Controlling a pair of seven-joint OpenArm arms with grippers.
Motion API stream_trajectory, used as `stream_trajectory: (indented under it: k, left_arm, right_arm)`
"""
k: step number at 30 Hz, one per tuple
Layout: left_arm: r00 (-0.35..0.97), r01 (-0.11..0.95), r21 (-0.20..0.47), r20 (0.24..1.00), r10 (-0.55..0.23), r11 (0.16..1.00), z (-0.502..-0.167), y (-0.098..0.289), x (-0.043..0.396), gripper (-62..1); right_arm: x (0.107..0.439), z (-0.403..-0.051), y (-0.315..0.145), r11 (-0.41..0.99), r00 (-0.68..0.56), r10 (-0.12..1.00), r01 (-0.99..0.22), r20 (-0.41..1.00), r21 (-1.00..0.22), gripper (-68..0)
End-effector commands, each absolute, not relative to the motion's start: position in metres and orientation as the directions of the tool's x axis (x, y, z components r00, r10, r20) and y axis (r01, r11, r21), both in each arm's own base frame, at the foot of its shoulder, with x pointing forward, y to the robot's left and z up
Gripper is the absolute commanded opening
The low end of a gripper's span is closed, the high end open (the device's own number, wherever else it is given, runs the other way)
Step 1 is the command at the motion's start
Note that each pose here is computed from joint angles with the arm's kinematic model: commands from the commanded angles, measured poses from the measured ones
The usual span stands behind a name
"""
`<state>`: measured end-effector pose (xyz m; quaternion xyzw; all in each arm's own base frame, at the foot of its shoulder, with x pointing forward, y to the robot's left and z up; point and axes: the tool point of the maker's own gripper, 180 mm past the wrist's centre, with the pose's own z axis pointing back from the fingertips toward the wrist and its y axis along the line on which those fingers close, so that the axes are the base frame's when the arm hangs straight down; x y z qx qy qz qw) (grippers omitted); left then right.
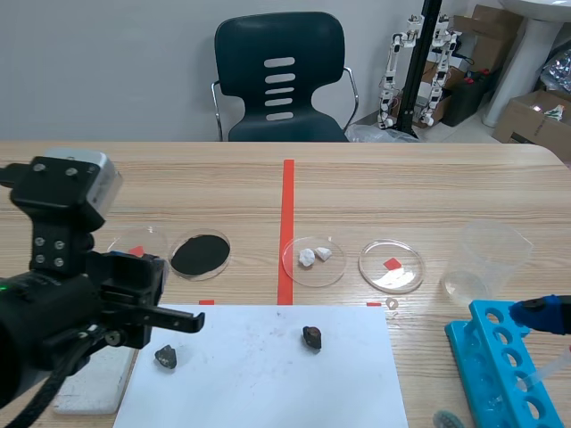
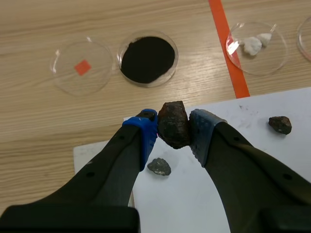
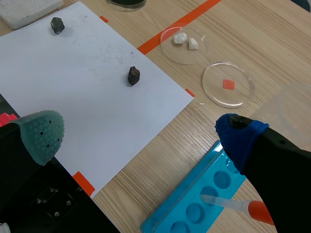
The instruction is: Pick up the middle mineral with the left hand
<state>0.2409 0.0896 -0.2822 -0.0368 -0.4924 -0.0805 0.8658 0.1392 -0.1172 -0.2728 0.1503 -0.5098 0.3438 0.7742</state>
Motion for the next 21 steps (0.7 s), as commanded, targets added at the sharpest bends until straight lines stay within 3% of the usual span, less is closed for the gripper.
stream_trajectory:
  k: [1, 9, 21]
  left_arm:
    - [0.467, 0.199, 0.013, 0.878, -0.107, 0.98, -0.274, 0.089, 0.239, -49.8]
    - [0.329, 0.309, 0.056, 0.931, -0.162, 0.949, -0.246, 0.097, 0.222, -49.8]
    - [0.238, 0.543, 0.039, 0.951, -0.199, 0.838, -0.238, 0.071, 0.179, -49.8]
  right_arm:
    - [0.141, -0.265, -0.112, 0.717, 0.223, 0.354, -0.688, 0.908, -0.111, 0.4]
    - [0.141, -0.265, -0.112, 0.717, 0.223, 0.354, -0.688, 0.908, -0.111, 0.4]
    - [0.141, -0.265, -0.112, 0.717, 0.223, 0.354, -0.688, 0.908, -0.111, 0.4]
